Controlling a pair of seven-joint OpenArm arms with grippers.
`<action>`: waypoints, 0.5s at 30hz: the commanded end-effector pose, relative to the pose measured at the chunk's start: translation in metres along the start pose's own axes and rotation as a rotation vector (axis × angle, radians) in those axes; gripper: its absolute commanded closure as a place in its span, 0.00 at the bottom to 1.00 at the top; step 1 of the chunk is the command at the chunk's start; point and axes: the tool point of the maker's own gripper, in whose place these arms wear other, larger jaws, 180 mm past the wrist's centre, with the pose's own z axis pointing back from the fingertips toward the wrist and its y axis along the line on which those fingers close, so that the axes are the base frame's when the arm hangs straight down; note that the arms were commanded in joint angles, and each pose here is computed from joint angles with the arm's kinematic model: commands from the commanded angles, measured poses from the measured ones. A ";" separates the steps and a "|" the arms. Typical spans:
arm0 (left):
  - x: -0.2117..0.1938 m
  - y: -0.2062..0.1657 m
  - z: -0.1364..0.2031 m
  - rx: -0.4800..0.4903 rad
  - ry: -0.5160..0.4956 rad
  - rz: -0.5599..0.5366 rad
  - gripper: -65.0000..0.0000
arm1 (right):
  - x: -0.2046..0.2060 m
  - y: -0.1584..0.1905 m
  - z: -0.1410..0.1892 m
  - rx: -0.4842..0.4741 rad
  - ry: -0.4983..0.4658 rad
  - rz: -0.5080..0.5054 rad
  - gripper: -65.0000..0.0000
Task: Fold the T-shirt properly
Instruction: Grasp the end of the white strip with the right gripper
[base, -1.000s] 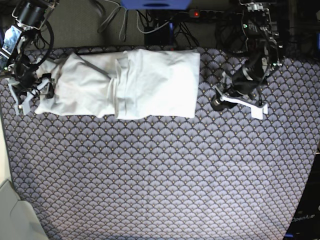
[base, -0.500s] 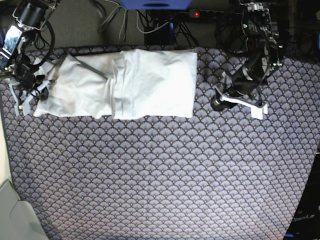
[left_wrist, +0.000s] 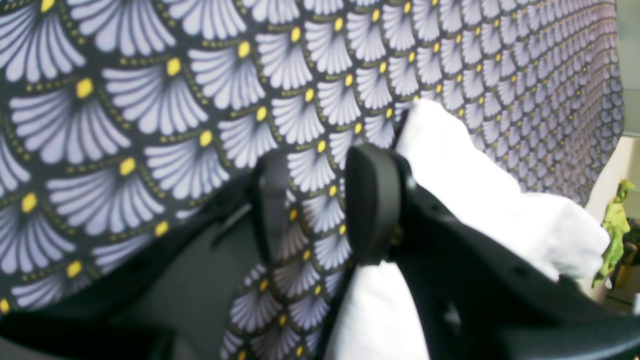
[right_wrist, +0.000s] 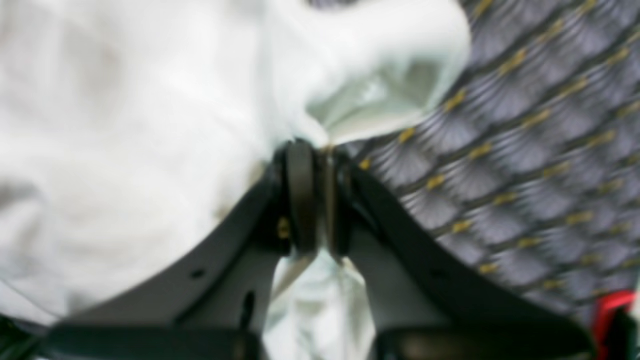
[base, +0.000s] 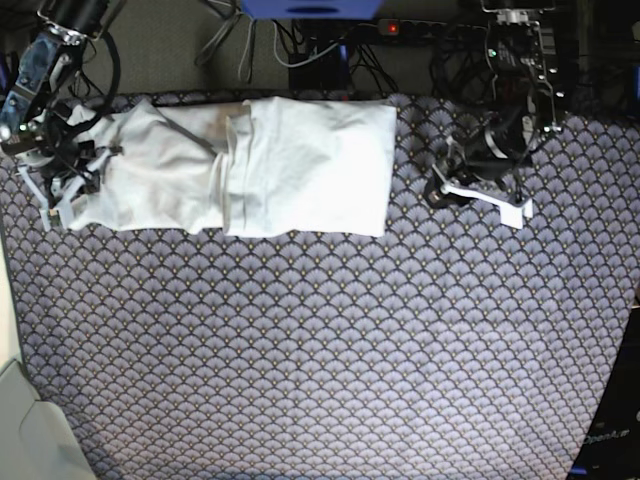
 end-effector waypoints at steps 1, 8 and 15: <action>0.009 -0.008 0.003 -0.026 -0.025 -0.013 0.64 | 0.017 -0.003 0.007 -0.009 -0.058 0.014 0.98; 0.008 -0.007 0.003 -0.025 -0.024 -0.012 0.64 | 0.039 0.003 0.023 -0.032 -0.132 0.049 0.98; 0.010 -0.006 0.004 -0.023 -0.031 -0.012 0.64 | 0.055 0.025 0.048 -0.045 -0.214 0.079 0.98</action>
